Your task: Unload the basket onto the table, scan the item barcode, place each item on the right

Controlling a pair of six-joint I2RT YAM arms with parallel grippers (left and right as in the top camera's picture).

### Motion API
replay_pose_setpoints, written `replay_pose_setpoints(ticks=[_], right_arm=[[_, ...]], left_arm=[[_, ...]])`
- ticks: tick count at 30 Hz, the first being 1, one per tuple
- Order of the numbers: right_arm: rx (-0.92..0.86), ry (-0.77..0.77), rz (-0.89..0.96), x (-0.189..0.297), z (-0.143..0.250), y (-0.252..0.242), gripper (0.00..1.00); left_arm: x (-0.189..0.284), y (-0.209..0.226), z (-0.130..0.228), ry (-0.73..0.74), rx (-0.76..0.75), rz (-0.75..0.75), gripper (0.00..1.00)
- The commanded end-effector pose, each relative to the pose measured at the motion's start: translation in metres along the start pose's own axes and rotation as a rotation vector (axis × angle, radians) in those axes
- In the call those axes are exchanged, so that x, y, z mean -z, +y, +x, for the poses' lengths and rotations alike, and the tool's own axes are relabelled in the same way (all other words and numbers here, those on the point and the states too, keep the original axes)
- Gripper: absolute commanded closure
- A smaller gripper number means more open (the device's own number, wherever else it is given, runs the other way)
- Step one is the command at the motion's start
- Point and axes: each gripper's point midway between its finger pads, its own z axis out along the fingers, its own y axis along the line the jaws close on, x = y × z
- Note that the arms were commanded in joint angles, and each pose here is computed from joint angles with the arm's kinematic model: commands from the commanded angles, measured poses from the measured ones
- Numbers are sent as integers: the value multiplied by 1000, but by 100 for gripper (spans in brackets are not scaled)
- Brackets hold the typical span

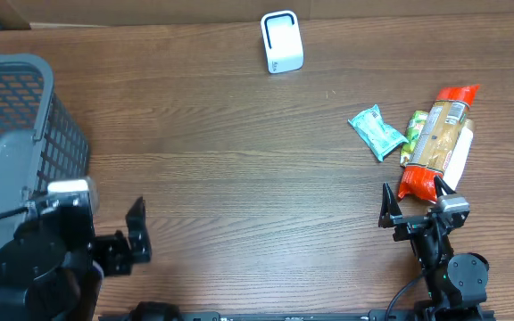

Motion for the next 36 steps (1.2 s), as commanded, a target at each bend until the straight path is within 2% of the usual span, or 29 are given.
replay_pose_setpoints(ticks=[1, 4, 5, 6, 9, 13, 18, 22, 31, 36], right_arm=[[4, -8, 4, 0, 1, -1, 0], [4, -8, 4, 0, 1, -1, 0], [4, -8, 4, 0, 1, -1, 0], [4, -8, 4, 0, 1, -1, 0], [4, -8, 4, 0, 1, -1, 0], [4, -8, 4, 0, 1, -1, 0], [4, -8, 4, 0, 1, -1, 0], [4, -8, 4, 0, 1, -1, 0], [4, -8, 4, 0, 1, -1, 0], [4, -8, 4, 0, 1, -1, 0]], left_arm=[[-22, -6, -9, -72, -7, 10, 1], [-42, -20, -24, -223, -22, 70, 0], [-54, -33, -31, -348, -69, 133, 0], [-59, -38, -32, -395, -92, 153, 1], [-75, -42, -21, -522, -127, 177, 0], [-96, -32, 3, -611, -112, 129, 0], [-123, -25, 40, -652, -121, 84, 0], [-144, -25, 74, -638, -191, 60, 0], [-166, -27, 108, -618, -250, 46, 0], [-184, -29, 133, -523, -249, 65, 0]])
